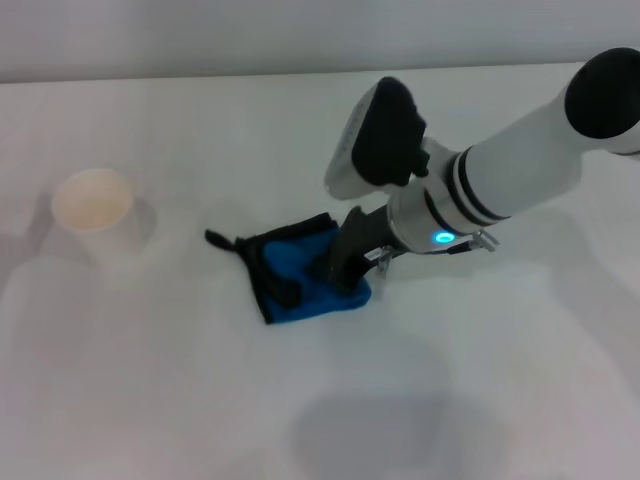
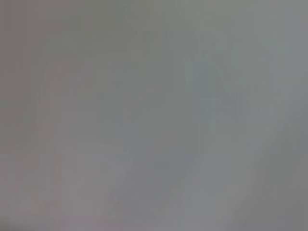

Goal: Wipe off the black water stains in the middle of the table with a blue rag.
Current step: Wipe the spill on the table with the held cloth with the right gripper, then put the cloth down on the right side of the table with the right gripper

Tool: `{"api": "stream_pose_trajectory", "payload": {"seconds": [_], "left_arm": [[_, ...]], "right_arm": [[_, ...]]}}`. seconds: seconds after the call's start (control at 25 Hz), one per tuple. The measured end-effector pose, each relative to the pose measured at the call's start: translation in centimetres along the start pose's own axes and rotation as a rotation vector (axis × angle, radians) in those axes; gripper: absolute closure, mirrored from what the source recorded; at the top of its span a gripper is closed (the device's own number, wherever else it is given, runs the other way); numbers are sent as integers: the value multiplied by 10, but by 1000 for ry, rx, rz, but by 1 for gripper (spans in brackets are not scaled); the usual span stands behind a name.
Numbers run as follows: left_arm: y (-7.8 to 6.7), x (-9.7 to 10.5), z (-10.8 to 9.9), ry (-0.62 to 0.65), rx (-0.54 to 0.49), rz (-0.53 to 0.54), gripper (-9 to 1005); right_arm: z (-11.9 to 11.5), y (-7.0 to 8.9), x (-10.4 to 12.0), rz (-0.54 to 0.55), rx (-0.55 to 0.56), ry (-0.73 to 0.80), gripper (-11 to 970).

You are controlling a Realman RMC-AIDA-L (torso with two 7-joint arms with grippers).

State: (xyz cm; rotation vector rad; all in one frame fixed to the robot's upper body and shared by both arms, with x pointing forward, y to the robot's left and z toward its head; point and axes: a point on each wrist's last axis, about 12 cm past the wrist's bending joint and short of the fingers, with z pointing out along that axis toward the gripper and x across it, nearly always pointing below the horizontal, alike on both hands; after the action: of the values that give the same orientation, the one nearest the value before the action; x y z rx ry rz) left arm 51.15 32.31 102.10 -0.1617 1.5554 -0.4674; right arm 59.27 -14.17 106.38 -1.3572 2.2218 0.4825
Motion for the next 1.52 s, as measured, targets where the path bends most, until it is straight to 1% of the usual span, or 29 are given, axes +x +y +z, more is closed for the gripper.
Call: {"api": "stream_pose_trajectory", "payload": {"seconds": [0.12,0.32,0.76,1.24,1.52], "left_arm": [[0,0,0,-1,1,1,105],[0,-1,1,-2,2,1,105],[0,0,0,-1,0,0,106],[-1,-1,2,-1,3,2,105],[-1,-1,3,-3,6,3,105]], "right_arm": [[-4,-9,5,21,33,3,911],[-14,-25,19,83,81,5,909],[-37,-48,46,174,134,52,903],[-56,-65,65,241,198,102,898],[-60,-68,68,250,212,115,894]]}}
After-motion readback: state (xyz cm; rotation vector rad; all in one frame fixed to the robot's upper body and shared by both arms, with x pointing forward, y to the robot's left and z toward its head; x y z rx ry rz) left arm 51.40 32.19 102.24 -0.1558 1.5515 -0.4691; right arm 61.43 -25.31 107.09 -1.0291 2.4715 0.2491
